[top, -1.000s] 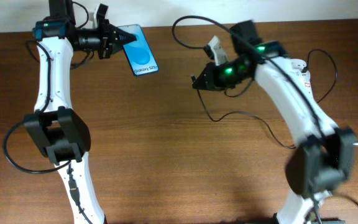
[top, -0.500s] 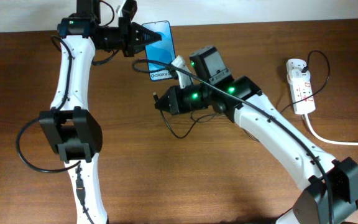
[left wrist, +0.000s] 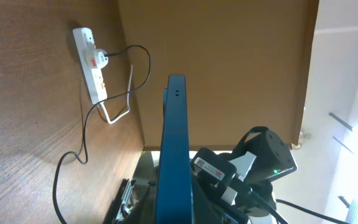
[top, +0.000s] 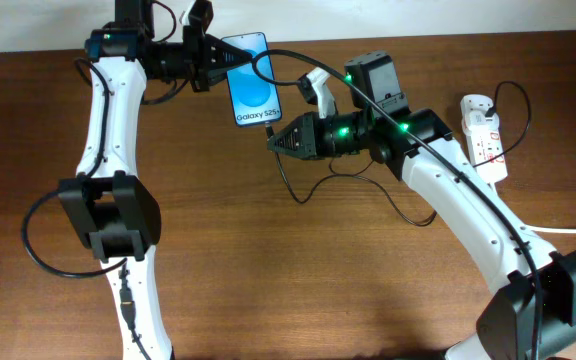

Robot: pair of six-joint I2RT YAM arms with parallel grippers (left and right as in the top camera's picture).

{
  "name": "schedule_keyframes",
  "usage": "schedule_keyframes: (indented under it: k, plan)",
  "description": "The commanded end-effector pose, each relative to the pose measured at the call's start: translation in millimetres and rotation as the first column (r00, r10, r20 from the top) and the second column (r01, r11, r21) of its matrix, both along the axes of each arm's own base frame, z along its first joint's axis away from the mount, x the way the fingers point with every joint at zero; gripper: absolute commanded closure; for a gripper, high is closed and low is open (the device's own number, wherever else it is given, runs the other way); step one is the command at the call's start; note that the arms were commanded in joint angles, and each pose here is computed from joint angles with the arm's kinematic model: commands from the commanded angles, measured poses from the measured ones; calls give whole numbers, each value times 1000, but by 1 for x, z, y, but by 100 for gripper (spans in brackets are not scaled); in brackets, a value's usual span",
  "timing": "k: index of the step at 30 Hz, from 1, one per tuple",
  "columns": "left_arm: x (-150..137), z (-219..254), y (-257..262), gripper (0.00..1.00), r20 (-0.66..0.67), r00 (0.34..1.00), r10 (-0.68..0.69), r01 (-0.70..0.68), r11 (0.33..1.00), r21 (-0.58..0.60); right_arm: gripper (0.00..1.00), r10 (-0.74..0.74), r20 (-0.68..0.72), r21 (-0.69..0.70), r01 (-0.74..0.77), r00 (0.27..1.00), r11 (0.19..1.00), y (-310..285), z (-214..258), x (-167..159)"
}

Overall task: Plug charger to phone and switch on socket
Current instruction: 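Align the USB-C plug under the phone's bottom port with the right gripper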

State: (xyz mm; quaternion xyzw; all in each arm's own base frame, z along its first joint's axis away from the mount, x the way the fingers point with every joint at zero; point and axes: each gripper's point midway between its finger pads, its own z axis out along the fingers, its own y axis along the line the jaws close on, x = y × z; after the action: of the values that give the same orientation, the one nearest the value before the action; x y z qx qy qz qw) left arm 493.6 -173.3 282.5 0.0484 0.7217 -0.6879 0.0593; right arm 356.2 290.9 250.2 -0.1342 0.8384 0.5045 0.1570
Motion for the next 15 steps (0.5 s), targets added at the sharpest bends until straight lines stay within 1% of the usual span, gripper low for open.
schedule_keyframes:
  k: [1, 3, 5, 8, 11, 15]
  plan:
    - [-5, 19, 3, 100, 33, 999, -2, 3, 1000, -18, 96, 23, 6, 19, -24, 1000, 1000, 1, 4, -5]
    - [-5, 19, 0, 100, 33, 999, -5, 6, 1000, -14, 96, 24, 6, 19, -24, 1000, 1000, 1, 4, -5]
    - [-1, 10, 0, 100, 33, 999, 18, -19, 999, 37, 96, 24, 5, 18, -24, 1000, 1000, 1, 4, -5]
    - [2, 4, 1, 100, 34, 999, 35, -37, 997, 71, 96, 25, 1, 17, -25, 1000, 1000, 1, 3, -6]
    - [2, 4, 0, 100, -3, 999, 39, -39, 997, 73, 96, 26, -10, 2, -26, 1000, 1000, 4, -1, -9]
    - [0, 4, -5, 100, -3, 1000, 29, -28, 997, 72, 96, 16, -11, -11, -16, 1000, 1000, 3, -3, -7]
